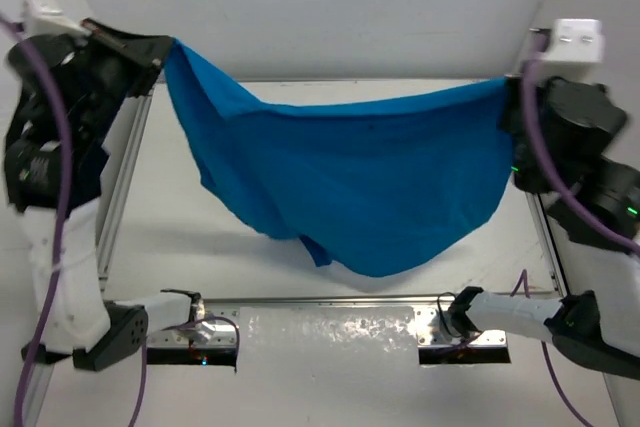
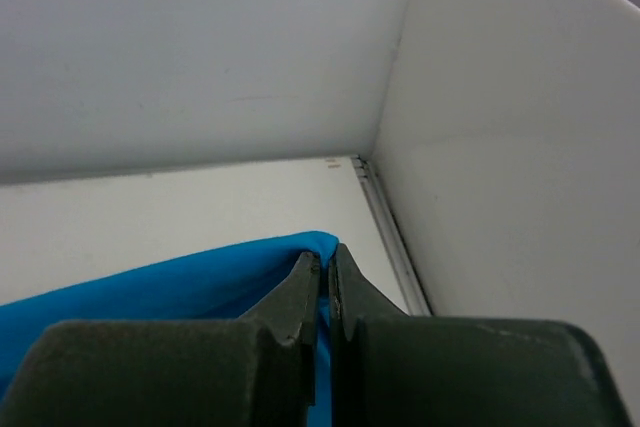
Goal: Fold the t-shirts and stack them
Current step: Flatten out the tshirt
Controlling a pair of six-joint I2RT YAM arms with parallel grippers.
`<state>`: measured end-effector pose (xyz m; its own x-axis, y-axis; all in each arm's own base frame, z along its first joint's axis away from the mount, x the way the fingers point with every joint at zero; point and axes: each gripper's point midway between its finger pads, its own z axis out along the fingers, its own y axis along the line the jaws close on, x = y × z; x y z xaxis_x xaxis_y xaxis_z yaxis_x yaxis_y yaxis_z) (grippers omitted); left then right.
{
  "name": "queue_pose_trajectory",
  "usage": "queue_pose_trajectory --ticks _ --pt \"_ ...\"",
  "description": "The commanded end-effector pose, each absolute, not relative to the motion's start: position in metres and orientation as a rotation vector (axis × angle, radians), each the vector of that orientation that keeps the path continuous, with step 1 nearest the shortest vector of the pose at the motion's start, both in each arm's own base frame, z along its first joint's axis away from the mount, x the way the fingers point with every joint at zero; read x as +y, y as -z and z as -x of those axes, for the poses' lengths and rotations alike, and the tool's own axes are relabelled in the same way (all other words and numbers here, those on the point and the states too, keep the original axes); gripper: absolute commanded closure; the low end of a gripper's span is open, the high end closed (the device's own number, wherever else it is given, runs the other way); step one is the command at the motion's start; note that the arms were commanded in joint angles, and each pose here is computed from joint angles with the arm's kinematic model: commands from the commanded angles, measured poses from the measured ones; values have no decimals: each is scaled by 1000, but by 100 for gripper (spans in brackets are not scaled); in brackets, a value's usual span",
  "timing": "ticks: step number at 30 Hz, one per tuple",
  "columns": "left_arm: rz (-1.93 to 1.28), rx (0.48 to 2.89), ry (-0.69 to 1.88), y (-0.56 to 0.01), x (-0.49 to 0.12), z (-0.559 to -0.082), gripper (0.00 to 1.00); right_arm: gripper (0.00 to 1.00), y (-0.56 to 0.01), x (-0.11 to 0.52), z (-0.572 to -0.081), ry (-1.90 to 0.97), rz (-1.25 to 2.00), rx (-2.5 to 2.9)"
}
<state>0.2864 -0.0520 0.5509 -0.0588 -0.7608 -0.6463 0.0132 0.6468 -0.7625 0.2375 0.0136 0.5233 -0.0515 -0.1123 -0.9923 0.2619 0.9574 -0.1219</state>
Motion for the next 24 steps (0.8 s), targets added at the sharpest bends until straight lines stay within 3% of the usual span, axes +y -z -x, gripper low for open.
queue_pose_trajectory --ticks 1,4,5,7,10,12,17,20,24 --pt "647 1578 719 -528 -62 -333 100 100 -499 48 -282 467 18 1640" --pt "655 1586 687 -519 -60 -359 100 100 -462 68 -330 415 90 1769" --pt "659 1605 667 -512 -59 -372 100 100 -461 53 -366 342 -74 1813" --pt "660 1601 649 -515 -57 -385 100 100 -468 67 -381 119 -47 1895" --pt "670 1617 632 -508 -56 -396 100 100 -411 81 -420 45 -66 2067" --pt "671 1657 591 -493 -54 -402 100 100 -397 71 -419 -83 -191 2089" --pt "648 1799 452 -439 -46 -407 100 100 -332 25 -399 102 -273 2300" --pt "700 1883 334 -395 -32 -395 100 100 -324 5 -384 196 -273 2348" --pt "737 1913 276 -382 -23 -370 100 100 -330 -5 -362 230 -288 2339"
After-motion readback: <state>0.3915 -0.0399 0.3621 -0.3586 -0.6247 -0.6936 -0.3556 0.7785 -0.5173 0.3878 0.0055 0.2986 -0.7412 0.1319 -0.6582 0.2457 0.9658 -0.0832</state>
